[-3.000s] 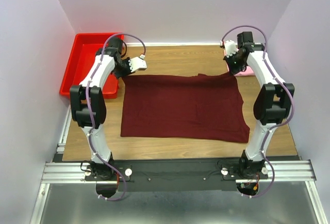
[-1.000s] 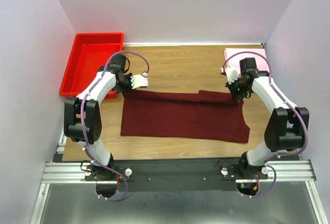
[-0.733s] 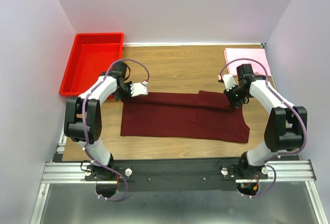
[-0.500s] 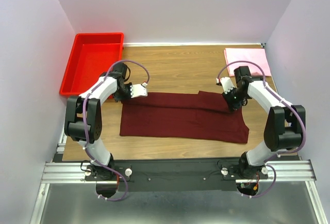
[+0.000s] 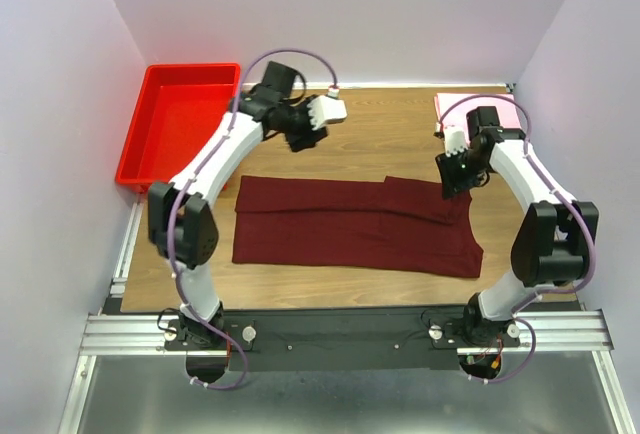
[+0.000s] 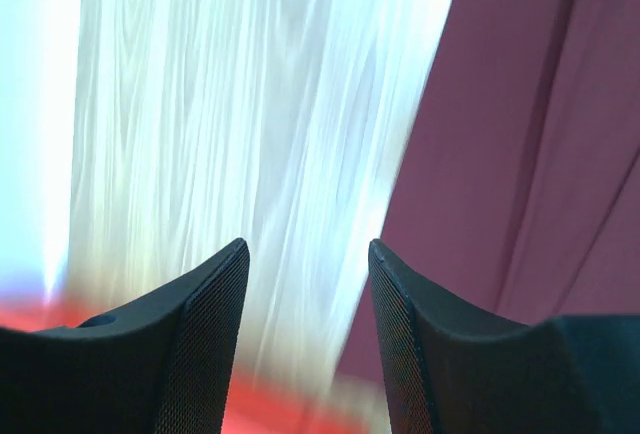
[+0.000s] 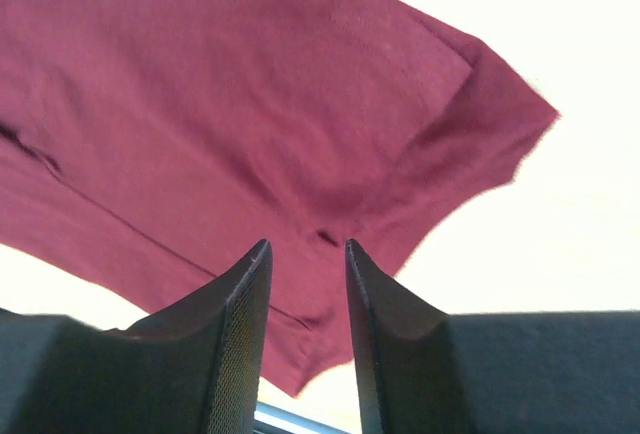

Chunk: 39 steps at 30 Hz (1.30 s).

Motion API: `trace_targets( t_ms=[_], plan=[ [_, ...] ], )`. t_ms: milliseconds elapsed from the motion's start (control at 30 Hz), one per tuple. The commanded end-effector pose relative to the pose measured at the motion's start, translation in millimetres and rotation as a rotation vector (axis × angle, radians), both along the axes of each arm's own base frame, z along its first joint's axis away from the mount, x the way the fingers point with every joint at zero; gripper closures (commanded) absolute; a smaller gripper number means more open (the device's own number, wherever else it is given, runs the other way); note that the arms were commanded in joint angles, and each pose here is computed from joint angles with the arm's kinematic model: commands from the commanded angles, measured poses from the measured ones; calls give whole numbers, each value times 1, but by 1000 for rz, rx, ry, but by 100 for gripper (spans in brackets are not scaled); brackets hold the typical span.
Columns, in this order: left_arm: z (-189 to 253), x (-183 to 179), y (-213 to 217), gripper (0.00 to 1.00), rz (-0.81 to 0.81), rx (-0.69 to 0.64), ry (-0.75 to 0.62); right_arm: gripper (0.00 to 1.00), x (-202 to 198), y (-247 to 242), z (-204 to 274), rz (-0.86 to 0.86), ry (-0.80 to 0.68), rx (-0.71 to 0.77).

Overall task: Fold and stack the t-shirts
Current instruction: Fold the tshirt

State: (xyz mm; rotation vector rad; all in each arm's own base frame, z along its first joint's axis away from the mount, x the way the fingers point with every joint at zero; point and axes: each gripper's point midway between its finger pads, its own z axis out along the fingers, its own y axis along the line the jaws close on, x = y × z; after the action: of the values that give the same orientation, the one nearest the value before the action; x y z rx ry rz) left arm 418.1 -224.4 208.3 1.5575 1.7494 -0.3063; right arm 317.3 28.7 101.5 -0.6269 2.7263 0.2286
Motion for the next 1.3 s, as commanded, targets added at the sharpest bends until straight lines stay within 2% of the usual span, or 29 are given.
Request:
trace_targets(
  t_ms=[0,133,367,733,933,1267],
  plan=[
    [-26,-11,-67,41,57,-224,299,60,14,10,-15,-123,44,86],
    [-44,-2,-119,44,71,-329,402,61,23,7,-30,-151,48,73],
    [-83,-7,-164,45,82,-391,564,62,40,-18,-50,-248,63,59],
    [-126,-20,-200,44,53,-399,673,62,71,-29,-63,-320,63,81],
    [-149,-17,-207,43,83,-386,708,62,74,-38,-70,-342,71,42],
    [-159,-19,-222,44,61,-396,732,63,79,-29,-76,-354,97,109]
  ],
)
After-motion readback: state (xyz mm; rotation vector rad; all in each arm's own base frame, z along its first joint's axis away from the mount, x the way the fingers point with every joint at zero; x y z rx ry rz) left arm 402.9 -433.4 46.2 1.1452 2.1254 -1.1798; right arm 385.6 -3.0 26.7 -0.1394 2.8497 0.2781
